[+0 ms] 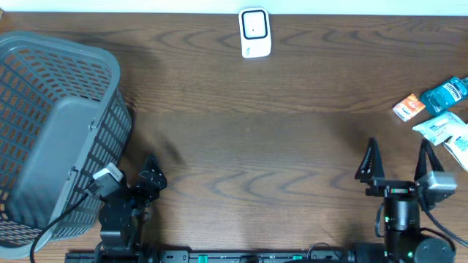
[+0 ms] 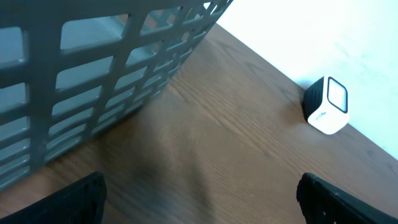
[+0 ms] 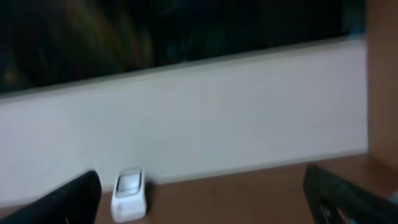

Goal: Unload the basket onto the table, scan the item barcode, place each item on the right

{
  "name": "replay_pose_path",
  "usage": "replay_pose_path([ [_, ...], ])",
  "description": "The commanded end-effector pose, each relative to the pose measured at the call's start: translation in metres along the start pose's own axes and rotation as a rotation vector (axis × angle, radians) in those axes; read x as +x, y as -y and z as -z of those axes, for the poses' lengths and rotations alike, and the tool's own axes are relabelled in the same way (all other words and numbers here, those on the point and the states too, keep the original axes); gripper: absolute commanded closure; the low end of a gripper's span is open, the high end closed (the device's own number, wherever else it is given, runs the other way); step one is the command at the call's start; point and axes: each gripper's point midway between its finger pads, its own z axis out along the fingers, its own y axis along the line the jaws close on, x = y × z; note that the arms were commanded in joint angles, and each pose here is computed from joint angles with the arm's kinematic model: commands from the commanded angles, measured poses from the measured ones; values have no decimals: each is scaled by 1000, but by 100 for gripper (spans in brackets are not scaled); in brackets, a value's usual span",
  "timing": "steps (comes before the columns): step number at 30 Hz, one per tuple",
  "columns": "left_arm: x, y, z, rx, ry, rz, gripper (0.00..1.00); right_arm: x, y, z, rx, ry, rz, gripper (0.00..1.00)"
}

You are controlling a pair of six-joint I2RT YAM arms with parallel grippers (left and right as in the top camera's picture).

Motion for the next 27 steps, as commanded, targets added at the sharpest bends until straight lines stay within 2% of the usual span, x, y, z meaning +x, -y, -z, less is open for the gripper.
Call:
replay_pose_path([
  [1, 5, -7, -1, -25, -9, 0, 2, 13, 9, -3, 13, 63, -54, 1],
  [7, 4, -7, -1, -26, -9, 0, 2, 26, 17, -6, 18, 131, -74, 1],
  [13, 4, -7, -1, -25, -9, 0, 2, 58, 24, -8, 24, 122, -74, 1],
  [21, 5, -7, -1, -25, -9, 0, 2, 56, 42, -6, 124, 133, -72, 1],
  [27, 4, -7, -1, -25, -9, 0, 2, 85, 54, -6, 187, 19, -74, 1],
])
